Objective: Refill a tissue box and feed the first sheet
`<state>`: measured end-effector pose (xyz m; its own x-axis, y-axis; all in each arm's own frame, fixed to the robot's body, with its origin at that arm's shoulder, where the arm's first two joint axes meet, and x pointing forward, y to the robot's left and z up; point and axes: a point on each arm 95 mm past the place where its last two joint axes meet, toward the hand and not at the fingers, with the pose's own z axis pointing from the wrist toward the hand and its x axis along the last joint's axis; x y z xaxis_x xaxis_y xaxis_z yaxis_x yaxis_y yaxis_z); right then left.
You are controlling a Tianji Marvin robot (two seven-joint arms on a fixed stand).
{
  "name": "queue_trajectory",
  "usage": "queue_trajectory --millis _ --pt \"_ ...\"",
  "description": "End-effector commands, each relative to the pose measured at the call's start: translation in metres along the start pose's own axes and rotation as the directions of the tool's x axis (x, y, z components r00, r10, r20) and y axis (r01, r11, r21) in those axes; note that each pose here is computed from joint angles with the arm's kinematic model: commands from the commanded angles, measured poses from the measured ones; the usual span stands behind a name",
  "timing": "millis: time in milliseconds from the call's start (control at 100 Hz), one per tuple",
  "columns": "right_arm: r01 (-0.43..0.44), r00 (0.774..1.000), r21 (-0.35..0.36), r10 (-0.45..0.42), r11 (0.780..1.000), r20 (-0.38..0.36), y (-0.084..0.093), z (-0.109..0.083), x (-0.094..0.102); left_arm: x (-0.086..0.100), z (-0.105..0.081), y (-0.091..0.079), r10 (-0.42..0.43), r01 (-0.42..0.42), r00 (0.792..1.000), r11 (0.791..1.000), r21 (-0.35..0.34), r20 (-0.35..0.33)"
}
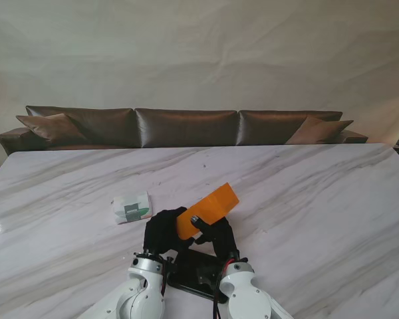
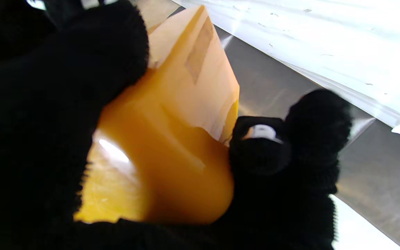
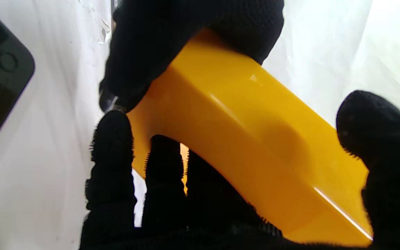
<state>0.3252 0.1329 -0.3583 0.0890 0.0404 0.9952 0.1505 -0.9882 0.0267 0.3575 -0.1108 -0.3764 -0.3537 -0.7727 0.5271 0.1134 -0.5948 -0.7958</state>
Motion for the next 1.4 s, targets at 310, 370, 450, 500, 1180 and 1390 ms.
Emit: queue_trajectory --millis 310,370,450,500,1180,1390 --pt "0.068 0.996 0.042 -0.070 0.997 0.055 0.014 -0.005 -0.016 0.002 0.006 -0.006 -0.023 0.022 0.999 0.999 0.038 0.033" --pt "0.075 0.995 0.061 -0.078 0.995 0.059 0.015 -0.005 -0.018 0.002 0.007 -0.006 -0.026 0.025 0.999 0.999 0.041 0.037" --pt "0.073 0.995 0.088 -0.079 0.993 0.066 0.015 -0.006 -0.021 0.002 0.009 -0.007 -0.039 0.037 0.998 0.998 0.048 0.045" --pt "0.067 0.995 0.101 -0.074 0.993 0.070 0.015 -0.006 -0.022 0.003 0.010 -0.007 -0.050 0.048 0.997 0.998 0.049 0.051" --pt "0.084 0.995 0.069 -0.087 0.994 0.053 0.013 -0.002 -0.023 0.019 0.011 -0.006 -0.311 0.303 0.944 0.949 0.085 0.110" --pt "0.089 0.995 0.152 -0.094 0.984 0.025 0.015 -0.001 -0.023 0.022 0.011 -0.006 -0.359 0.346 0.927 0.931 0.117 0.107"
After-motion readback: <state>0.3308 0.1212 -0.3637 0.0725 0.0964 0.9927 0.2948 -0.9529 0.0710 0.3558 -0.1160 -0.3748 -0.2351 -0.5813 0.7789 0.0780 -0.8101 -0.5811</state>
